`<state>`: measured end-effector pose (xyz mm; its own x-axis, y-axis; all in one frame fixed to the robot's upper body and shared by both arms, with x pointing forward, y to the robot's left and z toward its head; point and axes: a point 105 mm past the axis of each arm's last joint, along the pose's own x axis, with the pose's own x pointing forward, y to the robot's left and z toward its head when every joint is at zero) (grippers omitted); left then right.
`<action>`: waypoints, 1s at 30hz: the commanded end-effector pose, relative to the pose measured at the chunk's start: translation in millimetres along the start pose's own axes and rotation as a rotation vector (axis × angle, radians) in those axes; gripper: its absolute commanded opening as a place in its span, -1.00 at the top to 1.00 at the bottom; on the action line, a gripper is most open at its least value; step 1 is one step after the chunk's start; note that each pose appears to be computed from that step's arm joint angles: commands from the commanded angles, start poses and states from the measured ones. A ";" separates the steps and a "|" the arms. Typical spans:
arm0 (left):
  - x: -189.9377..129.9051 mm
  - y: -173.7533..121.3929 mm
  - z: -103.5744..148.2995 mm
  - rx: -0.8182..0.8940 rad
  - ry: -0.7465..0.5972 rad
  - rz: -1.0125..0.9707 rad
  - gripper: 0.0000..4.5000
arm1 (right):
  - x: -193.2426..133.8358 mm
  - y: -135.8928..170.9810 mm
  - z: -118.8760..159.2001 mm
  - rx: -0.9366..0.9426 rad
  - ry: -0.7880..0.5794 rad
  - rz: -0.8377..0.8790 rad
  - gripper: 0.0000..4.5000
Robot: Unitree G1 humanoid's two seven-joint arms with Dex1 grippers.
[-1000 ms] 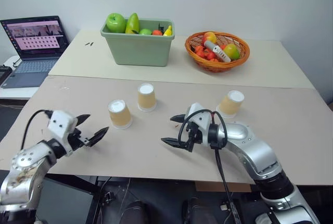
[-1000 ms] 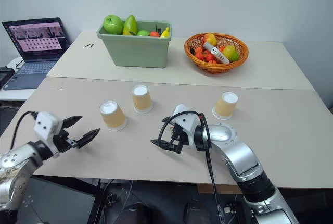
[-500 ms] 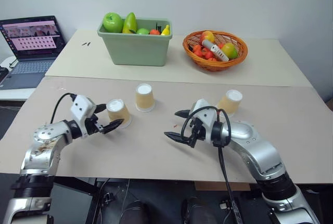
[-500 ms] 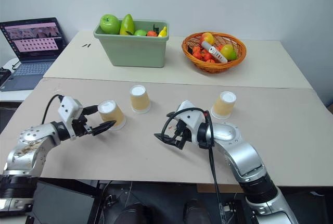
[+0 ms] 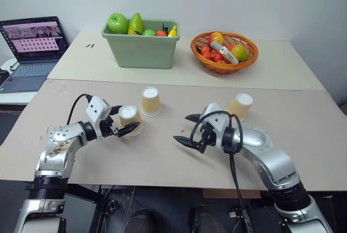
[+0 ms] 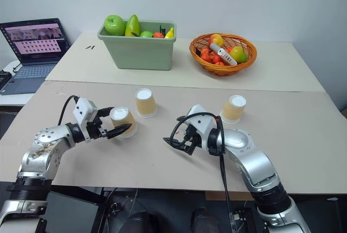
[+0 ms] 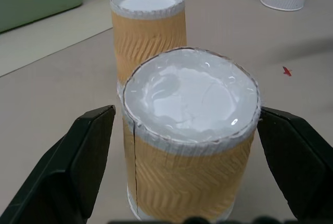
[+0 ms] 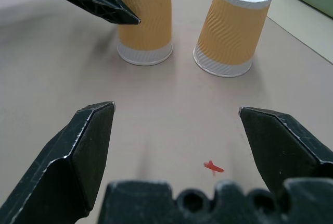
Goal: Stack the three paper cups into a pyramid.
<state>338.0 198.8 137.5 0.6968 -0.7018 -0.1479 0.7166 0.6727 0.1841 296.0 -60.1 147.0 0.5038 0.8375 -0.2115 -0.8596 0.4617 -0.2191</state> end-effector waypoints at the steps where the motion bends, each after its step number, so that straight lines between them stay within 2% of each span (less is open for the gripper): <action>1: 0.3 2.3 24.5 0.046 -0.076 0.012 -1.00 | -0.4 0.2 6.4 -0.026 -0.020 -0.005 -0.99; 3: 0.0 1.2 23.9 0.043 -0.076 0.012 -1.00 | -0.1 0.4 6.4 -0.026 -0.021 -0.004 -0.99; 6: -0.3 -0.3 21.2 0.034 -0.071 0.015 -0.70 | -0.1 0.5 6.2 -0.025 -0.020 -0.003 -1.00; 7: -0.3 -0.7 20.2 0.030 -0.068 0.014 -0.47 | -0.1 0.3 6.2 -0.025 -0.019 -0.003 -1.00; 8: -0.1 -1.5 19.9 0.026 -0.066 0.012 -0.38 | -0.2 0.3 6.5 -0.023 -0.021 -0.003 -1.00; 9: -0.1 -1.9 19.4 0.022 -0.062 0.012 -0.16 | -0.4 0.4 6.9 -0.022 -0.023 -0.003 -1.00; 18: 8.6 -6.9 31.3 0.029 -0.087 -0.007 -0.15 | -0.3 -0.7 5.1 -0.017 -0.019 -0.012 -1.00; 26: 41.1 -49.2 82.9 0.076 -0.214 -0.208 -0.15 | 1.6 -4.5 3.7 -0.026 -0.009 -0.034 -1.00; 28: 48.8 -60.1 87.8 0.083 -0.219 -0.267 -0.15 | 1.5 -6.1 3.7 -0.028 -0.008 -0.046 -1.00; 30: 55.7 -69.0 82.5 0.092 -0.193 -0.318 -0.15 | 0.8 -9.6 4.2 -0.027 -0.011 -0.069 -1.00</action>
<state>330.4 105.6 193.3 0.4691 -0.8830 -0.0182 0.8637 0.4544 0.2179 303.2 -63.3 140.5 0.5451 0.8074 -0.2259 -0.8359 0.5024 -0.2212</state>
